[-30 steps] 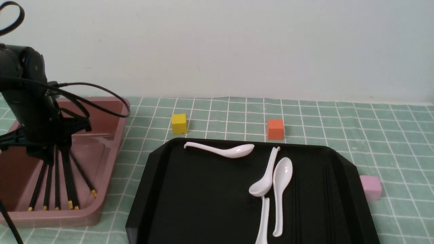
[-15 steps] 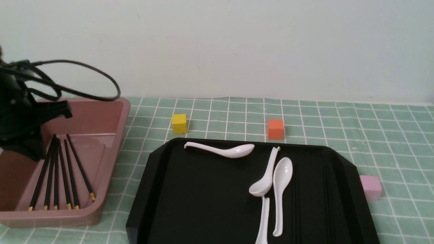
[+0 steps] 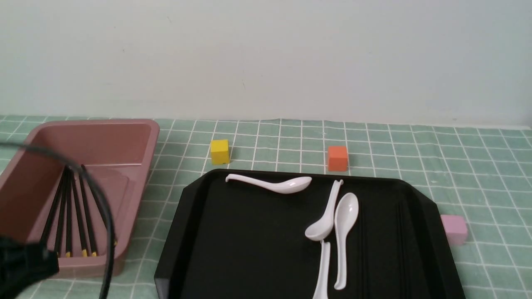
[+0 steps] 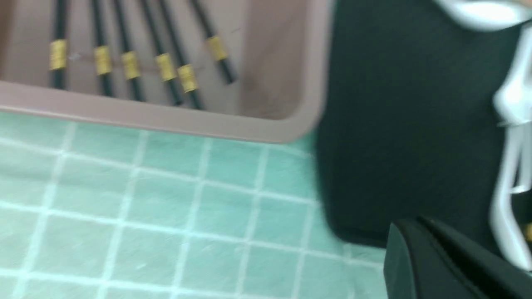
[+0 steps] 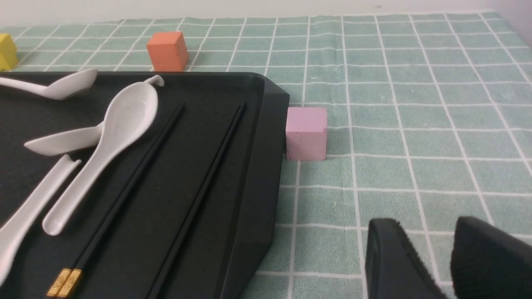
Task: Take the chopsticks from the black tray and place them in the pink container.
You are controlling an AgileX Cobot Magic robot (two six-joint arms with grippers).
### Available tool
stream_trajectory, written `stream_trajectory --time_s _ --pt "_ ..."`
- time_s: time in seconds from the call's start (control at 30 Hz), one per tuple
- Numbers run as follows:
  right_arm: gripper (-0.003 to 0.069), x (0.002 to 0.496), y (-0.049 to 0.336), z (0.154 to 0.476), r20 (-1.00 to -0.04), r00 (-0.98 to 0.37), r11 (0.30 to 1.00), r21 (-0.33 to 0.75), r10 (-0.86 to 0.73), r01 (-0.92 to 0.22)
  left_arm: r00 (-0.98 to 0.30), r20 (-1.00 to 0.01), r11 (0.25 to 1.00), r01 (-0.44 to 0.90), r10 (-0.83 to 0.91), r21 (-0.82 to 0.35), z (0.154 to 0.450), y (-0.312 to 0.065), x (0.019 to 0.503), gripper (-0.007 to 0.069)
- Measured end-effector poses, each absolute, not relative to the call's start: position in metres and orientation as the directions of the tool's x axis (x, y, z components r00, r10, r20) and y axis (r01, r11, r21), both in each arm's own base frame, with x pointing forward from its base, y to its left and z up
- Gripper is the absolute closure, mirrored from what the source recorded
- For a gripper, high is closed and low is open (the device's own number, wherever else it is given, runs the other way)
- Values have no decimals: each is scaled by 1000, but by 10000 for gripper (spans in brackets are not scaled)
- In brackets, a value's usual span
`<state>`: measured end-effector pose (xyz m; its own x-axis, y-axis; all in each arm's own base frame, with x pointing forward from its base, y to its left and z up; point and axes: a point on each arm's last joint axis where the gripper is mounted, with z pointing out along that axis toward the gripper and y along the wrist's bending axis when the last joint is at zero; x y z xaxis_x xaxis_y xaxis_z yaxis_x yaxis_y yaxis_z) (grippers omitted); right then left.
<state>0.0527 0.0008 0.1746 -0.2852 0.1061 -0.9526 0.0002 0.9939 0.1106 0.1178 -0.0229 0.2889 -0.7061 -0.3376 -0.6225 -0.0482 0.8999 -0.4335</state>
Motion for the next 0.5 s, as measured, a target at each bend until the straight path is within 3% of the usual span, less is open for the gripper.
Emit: stream_trajectory --time_s 0.27,0.5 --pt "419 53 1 175 -953 -285 994 111 106 0 -371 -842 890 81 -391 -449 273 -22 66 638" --pt "419 53 1 175 -953 -285 994 111 106 0 -226 -896 897 145 -382 -418 277 -22 43 638"
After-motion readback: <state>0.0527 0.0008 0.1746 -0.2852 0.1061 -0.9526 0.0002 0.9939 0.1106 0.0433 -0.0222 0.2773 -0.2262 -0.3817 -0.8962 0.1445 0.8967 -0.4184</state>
